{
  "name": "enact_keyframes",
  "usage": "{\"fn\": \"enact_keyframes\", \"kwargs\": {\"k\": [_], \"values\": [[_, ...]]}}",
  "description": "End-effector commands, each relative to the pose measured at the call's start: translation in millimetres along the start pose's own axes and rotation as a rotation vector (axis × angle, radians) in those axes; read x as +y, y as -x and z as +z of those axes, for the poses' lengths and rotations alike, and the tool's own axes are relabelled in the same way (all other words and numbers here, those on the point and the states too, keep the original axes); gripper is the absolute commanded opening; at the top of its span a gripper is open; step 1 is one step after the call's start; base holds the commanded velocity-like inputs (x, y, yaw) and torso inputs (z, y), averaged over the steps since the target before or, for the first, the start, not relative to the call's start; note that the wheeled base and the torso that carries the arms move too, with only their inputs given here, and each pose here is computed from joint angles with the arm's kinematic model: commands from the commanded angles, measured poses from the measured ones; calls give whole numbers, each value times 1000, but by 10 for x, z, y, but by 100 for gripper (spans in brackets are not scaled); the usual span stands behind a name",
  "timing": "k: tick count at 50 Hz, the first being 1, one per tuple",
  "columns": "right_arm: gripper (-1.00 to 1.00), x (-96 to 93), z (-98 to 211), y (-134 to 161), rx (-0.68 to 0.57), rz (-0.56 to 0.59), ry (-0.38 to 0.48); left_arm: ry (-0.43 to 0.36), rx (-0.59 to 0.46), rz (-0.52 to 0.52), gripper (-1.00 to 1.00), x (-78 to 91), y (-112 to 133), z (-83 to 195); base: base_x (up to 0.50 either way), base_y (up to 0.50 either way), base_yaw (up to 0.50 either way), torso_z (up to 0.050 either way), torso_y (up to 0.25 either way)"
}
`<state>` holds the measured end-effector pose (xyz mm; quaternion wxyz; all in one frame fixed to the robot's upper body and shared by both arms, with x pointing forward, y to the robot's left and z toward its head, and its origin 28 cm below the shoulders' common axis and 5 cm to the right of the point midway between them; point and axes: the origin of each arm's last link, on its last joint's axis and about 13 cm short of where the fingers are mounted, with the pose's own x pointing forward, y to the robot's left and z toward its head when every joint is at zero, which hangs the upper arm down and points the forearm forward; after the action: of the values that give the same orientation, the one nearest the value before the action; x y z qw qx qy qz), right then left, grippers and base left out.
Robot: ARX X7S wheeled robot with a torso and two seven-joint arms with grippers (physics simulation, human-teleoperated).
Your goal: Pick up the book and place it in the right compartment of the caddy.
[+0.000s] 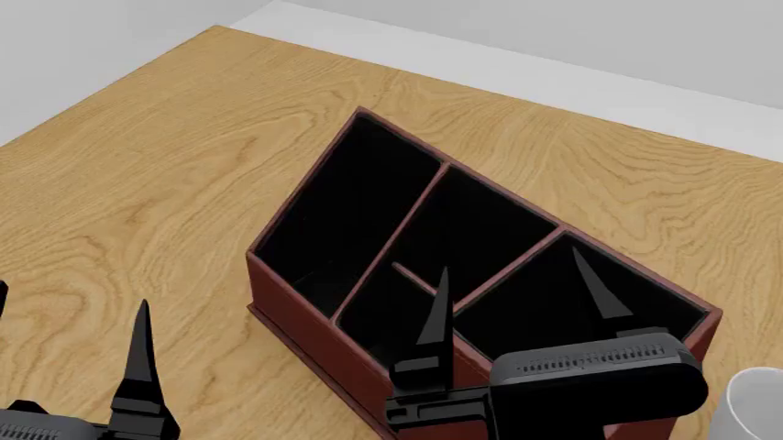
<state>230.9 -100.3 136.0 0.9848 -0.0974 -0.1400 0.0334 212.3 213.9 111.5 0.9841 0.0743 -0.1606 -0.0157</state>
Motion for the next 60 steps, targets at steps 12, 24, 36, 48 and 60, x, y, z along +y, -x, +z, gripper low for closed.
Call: {"fn": "enact_keyframes", "kwargs": {"k": [12, 24, 36, 48, 60], "values": [[100, -11, 30, 12, 6, -4, -16, -2, -1, 2, 100, 5, 1, -1, -138, -37, 0, 0, 0], [100, -208, 725, 220, 35, 24, -56, 6, -5, 29, 100, 75, -8, 35, 0, 0, 0, 0, 0], [100, -425, 1396, 345, 201, 90, 18, 20, -16, 62, 100, 156, -9, 66, 0, 0, 0, 0, 0], [100, -615, 1592, 587, 374, 112, 60, 19, -17, 60, 100, 143, -12, 55, 0, 0, 0, 0, 0], [100, -679, 1650, 704, 523, 160, 61, 23, -27, 69, 100, 169, -2, 95, 0, 0, 0, 0, 0]]}}
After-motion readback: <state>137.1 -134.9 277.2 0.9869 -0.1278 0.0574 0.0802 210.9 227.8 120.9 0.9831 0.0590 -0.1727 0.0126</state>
